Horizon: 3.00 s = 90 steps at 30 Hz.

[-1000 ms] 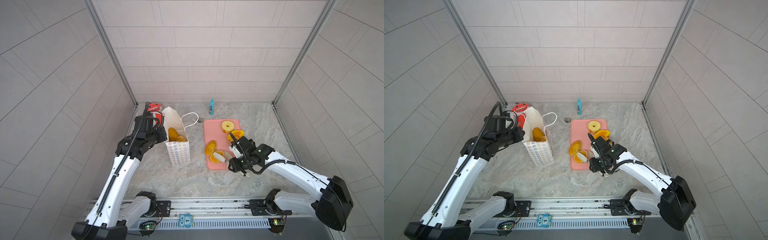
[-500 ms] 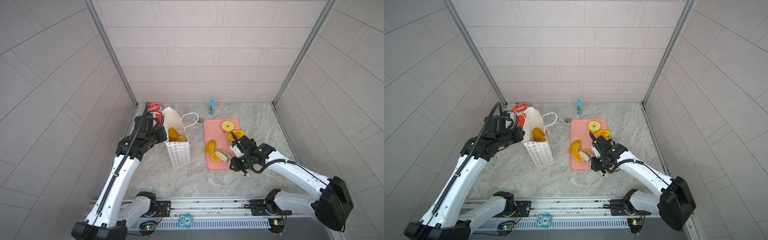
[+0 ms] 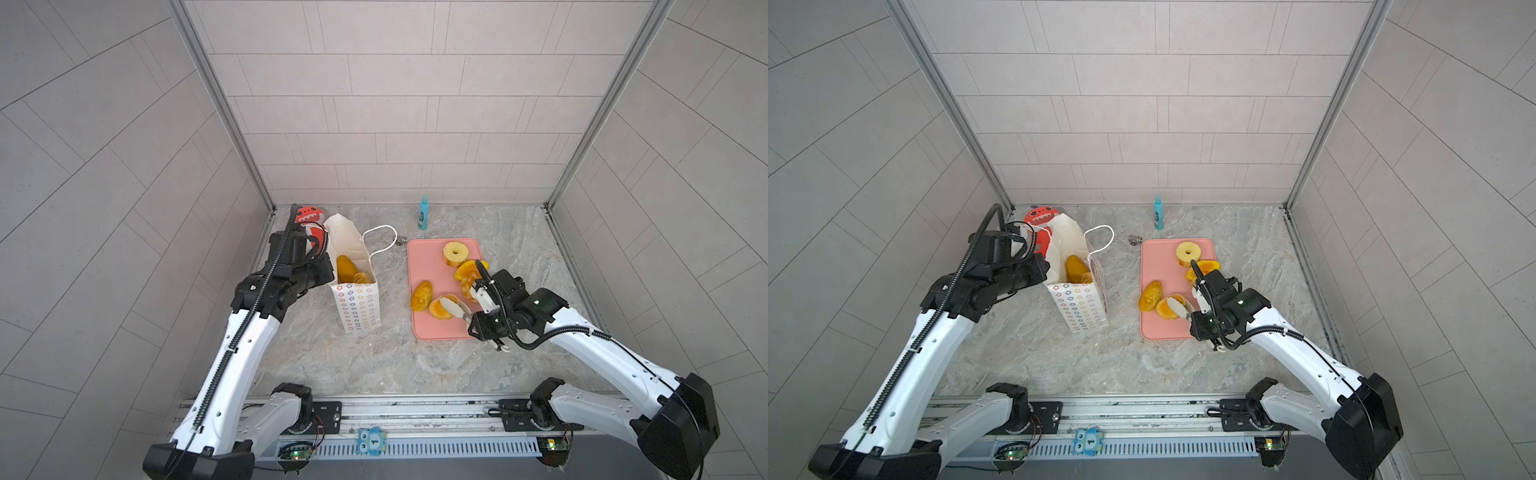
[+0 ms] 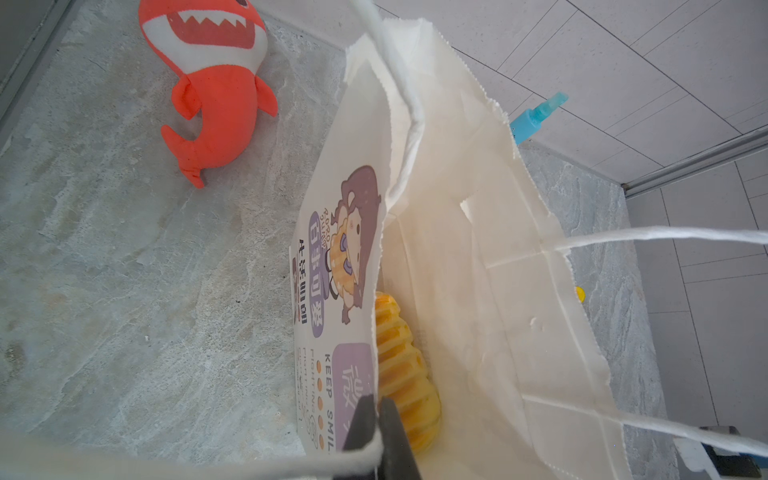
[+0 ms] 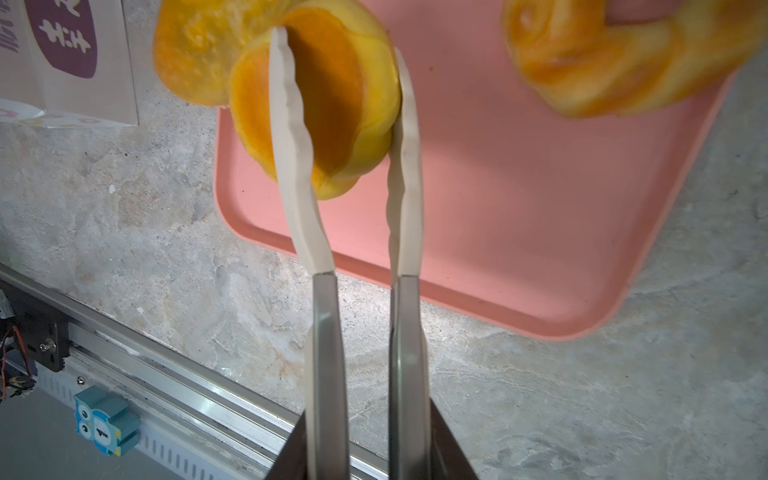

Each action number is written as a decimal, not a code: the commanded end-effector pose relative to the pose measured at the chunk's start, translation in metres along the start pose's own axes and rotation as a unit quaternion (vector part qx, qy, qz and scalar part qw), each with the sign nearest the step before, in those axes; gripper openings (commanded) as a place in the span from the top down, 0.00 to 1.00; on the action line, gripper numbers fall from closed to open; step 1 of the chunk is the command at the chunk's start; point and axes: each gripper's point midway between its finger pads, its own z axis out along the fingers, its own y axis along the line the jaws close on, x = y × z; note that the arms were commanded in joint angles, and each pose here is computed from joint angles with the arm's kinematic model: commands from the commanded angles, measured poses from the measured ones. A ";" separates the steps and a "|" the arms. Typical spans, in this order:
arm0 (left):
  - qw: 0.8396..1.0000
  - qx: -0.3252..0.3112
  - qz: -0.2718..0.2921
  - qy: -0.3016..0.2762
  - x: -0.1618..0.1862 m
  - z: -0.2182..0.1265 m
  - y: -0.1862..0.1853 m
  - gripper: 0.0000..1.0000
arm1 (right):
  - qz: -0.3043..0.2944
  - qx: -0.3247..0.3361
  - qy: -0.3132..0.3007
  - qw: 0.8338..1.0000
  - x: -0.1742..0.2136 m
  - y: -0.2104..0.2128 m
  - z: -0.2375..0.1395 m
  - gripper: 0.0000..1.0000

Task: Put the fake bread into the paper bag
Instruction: 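Lower the open tongs toward the halved yellow bun on the tray, then pinch the halved yellow bun with the tongs in the right gripper, then lift the halved bun with the tongs and swing it over the bag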

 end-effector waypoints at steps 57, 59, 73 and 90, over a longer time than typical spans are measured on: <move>1.000 -0.008 -0.001 0.005 0.003 0.000 0.004 0.94 | -0.010 -0.020 -0.211 0.977 -0.124 0.029 -0.168 0.68; 1.000 -0.008 -0.002 0.007 0.004 0.001 0.005 0.94 | -0.008 -0.028 -0.222 0.975 -0.131 0.034 -0.173 0.68; 1.000 -0.009 -0.001 0.006 0.003 0.000 0.005 0.93 | -0.026 -0.097 -0.280 0.955 -0.168 0.073 -0.223 0.67; 1.000 -0.002 -0.011 0.002 0.001 -0.002 0.001 0.94 | -0.131 -0.127 -0.282 0.942 -0.166 0.149 -0.236 0.67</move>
